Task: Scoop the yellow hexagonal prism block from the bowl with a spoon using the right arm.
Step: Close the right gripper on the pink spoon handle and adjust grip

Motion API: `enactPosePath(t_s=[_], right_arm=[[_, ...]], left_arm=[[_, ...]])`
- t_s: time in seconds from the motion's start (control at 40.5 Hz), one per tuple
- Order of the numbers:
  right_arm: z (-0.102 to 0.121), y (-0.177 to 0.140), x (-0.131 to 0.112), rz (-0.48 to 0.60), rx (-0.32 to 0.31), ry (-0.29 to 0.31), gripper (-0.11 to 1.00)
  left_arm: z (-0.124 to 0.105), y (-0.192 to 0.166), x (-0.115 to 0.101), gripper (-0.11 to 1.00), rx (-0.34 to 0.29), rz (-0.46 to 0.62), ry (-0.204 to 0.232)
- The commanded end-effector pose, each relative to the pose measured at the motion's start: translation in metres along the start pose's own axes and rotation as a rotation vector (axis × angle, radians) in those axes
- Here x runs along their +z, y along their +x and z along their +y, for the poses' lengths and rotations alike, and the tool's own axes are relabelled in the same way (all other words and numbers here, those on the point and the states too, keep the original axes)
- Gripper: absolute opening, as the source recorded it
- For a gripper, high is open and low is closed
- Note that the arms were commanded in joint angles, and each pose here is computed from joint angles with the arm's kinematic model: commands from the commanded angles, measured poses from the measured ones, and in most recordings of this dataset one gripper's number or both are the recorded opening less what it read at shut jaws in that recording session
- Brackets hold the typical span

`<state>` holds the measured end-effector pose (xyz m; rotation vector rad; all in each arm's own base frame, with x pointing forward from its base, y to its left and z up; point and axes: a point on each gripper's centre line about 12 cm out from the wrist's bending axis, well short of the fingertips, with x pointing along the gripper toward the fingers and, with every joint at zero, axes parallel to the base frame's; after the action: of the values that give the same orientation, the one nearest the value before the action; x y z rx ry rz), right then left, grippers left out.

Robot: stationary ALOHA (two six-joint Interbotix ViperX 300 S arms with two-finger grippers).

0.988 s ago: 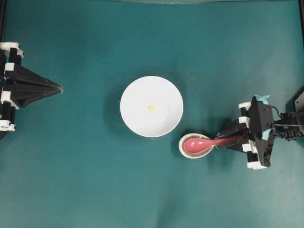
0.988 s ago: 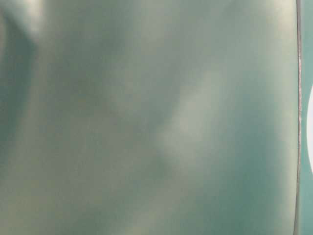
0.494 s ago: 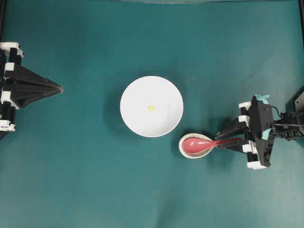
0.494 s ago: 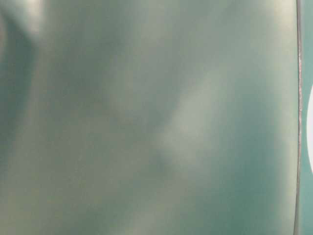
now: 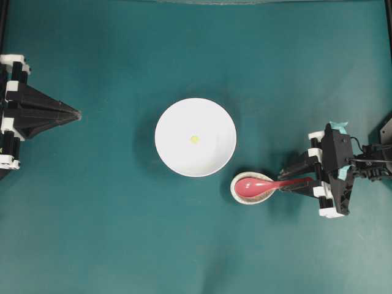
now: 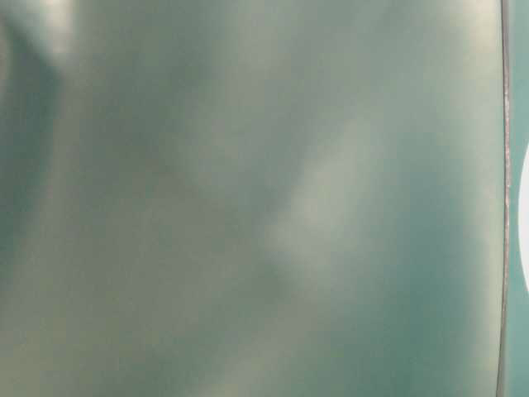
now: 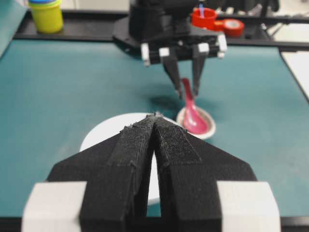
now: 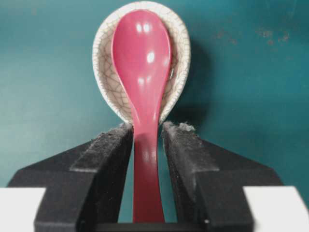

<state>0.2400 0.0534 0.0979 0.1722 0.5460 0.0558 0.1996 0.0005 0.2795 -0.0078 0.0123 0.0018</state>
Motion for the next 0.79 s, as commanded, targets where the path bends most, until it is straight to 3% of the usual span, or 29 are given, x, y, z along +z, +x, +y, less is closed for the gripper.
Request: enactPosePath(t_s=[0.0, 0.198, 0.766], right_arm=[[0.001, 0.000, 0.006, -0.025, 0.002, 0.014, 0.42], [0.001, 0.000, 0.006, -0.024, -0.001, 0.017, 0.51], [-0.002, 0.003, -0.005, 0.019, -0.016, 0.010, 0.51]], left_arm=[[0.000, 0.002, 0.008, -0.01, 0.001, -0.020, 0.001], [0.000, 0.003, 0.008, -0.01, 0.001, -0.021, 0.001], [0.000, 0.002, 0.008, -0.01, 0.001, -0.021, 0.001]])
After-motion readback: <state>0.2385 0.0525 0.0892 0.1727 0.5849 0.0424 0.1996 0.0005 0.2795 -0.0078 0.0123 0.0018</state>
